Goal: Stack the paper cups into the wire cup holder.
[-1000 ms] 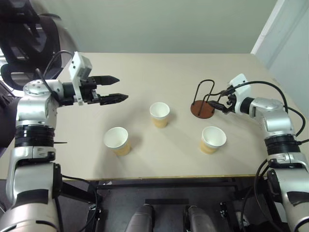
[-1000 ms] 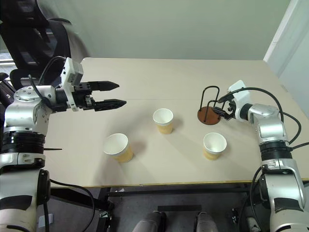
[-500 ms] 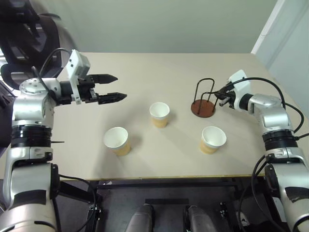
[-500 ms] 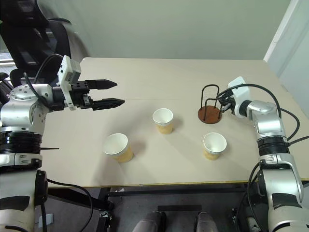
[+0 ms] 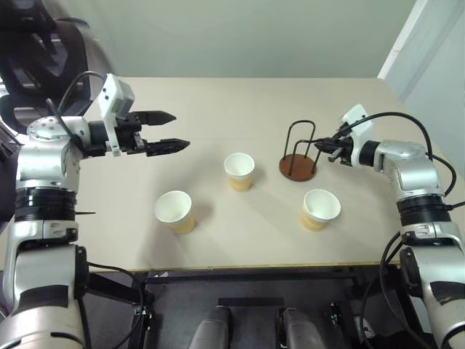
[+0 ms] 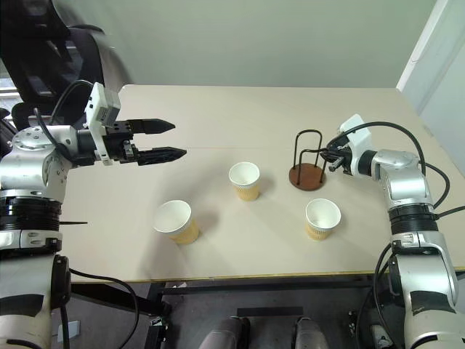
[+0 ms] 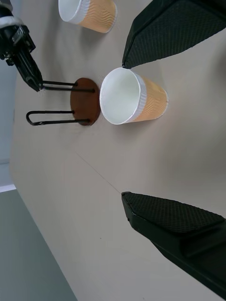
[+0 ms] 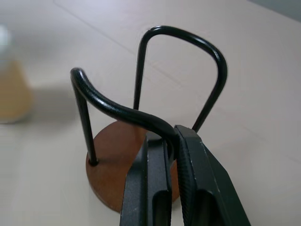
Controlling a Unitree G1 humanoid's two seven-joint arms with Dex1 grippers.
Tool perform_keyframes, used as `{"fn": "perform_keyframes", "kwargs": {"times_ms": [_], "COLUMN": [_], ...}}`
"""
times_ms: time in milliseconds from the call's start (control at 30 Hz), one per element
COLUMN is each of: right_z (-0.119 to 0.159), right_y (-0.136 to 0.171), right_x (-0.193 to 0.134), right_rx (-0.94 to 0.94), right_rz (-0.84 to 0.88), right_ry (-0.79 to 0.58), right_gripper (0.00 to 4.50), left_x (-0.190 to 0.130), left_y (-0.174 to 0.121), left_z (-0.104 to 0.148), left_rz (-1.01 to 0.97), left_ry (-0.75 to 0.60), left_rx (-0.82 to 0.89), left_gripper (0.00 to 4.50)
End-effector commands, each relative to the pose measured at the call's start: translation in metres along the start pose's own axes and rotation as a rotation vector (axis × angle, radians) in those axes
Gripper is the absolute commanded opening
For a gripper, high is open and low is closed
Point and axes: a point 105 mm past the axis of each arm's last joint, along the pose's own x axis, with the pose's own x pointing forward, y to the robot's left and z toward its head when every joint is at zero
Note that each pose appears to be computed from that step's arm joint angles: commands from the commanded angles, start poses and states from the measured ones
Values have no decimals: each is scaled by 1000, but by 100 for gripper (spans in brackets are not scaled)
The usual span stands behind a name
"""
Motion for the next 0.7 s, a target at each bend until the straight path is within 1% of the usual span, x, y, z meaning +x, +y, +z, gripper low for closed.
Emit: {"fn": "perform_keyframes", "kwargs": {"times_ms": [33, 300, 567, 700], "right_z": [22, 15, 15, 15], "right_y": [10, 38, 63, 69], "right_x": [-10, -15, -3, 3], "right_rx": [-56, -69, -54, -53], "right_rz": [58, 161, 198, 195], "right_ry": [-45, -12, -28, -34], "right_gripper": [2, 2, 2, 2], "left_x": [-6, -7, -8, -9], "left_y": [3, 3, 3, 3], "left_z": [17, 17, 17, 16], "left_rz": [13, 8, 7, 9], "left_ry": [-23, -19, -20, -19], "left_rx": [49, 47, 48, 47], "left_gripper": [450, 450, 450, 450]}}
